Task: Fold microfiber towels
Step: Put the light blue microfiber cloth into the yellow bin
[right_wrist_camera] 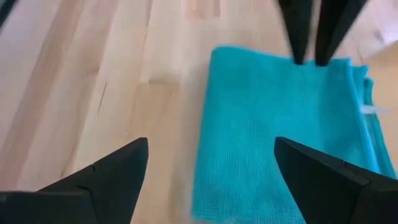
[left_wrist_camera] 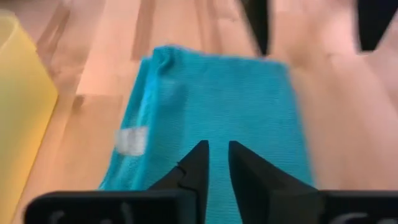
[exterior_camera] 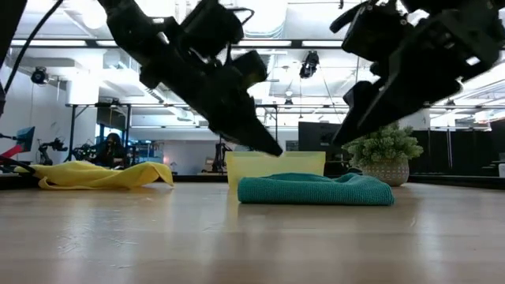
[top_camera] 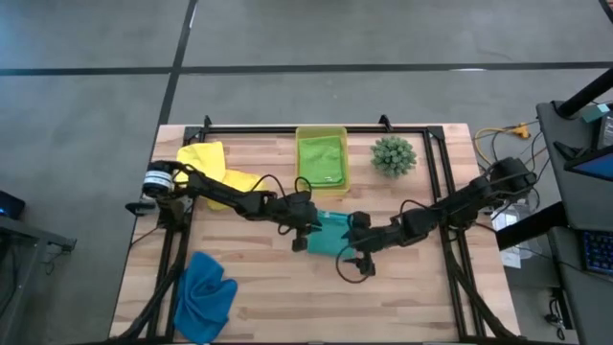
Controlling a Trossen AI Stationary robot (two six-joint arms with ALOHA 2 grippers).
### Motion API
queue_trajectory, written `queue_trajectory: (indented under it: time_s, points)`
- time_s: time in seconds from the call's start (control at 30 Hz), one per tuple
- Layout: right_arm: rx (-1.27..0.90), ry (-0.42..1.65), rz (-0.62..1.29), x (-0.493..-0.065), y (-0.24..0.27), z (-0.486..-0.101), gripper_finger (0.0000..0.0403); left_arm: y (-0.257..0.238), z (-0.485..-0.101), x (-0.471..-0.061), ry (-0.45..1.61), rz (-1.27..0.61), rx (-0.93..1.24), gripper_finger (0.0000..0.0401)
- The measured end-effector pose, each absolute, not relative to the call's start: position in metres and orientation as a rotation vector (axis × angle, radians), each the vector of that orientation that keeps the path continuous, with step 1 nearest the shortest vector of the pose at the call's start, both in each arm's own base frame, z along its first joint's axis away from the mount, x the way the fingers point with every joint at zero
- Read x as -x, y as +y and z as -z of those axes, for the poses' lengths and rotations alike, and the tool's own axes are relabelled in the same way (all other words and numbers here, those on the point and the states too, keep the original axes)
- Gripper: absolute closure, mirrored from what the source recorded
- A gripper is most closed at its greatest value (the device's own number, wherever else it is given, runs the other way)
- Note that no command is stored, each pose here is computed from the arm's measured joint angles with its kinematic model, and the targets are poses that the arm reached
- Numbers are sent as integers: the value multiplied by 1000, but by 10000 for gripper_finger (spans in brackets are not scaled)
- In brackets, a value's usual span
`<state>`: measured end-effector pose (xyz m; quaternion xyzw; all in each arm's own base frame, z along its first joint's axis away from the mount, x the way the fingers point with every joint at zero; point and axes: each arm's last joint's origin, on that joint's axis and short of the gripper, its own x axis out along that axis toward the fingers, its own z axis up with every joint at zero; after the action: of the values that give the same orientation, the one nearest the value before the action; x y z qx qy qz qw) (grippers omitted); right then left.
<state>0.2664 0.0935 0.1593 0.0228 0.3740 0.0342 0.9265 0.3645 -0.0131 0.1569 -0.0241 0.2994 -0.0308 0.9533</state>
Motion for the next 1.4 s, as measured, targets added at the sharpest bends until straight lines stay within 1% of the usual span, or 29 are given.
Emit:
queue_trajectory:
  time_s: [0.07,0.13,0.27,0.4,0.6,0.7,1.0,1.1,1.4]
  points:
    - [-42,775,-74,-266,95,-157,62,-9,-153,-369,616,51,53,382]
    - [-43,787,-70,-266,95,-155,62,-5,-150,-373,621,36,56,396]
    - [-28,807,-71,-267,96,-150,63,7,-138,-380,648,-46,60,397]
    - [-5,843,-121,-268,97,-142,65,18,-123,-385,686,-92,138,400]
    - [-5,907,-147,-268,99,-128,66,18,-101,-391,734,-18,203,401]
    - [13,920,-142,-269,99,-124,69,17,-92,-391,758,-17,241,401]
    - [114,975,-121,-269,100,-107,74,17,-90,-390,765,-27,279,401]
    - [198,976,-91,-266,106,-104,74,17,-90,-390,766,-28,282,401]
    - [589,902,61,-245,134,-102,74,17,-90,-390,767,-30,293,401]
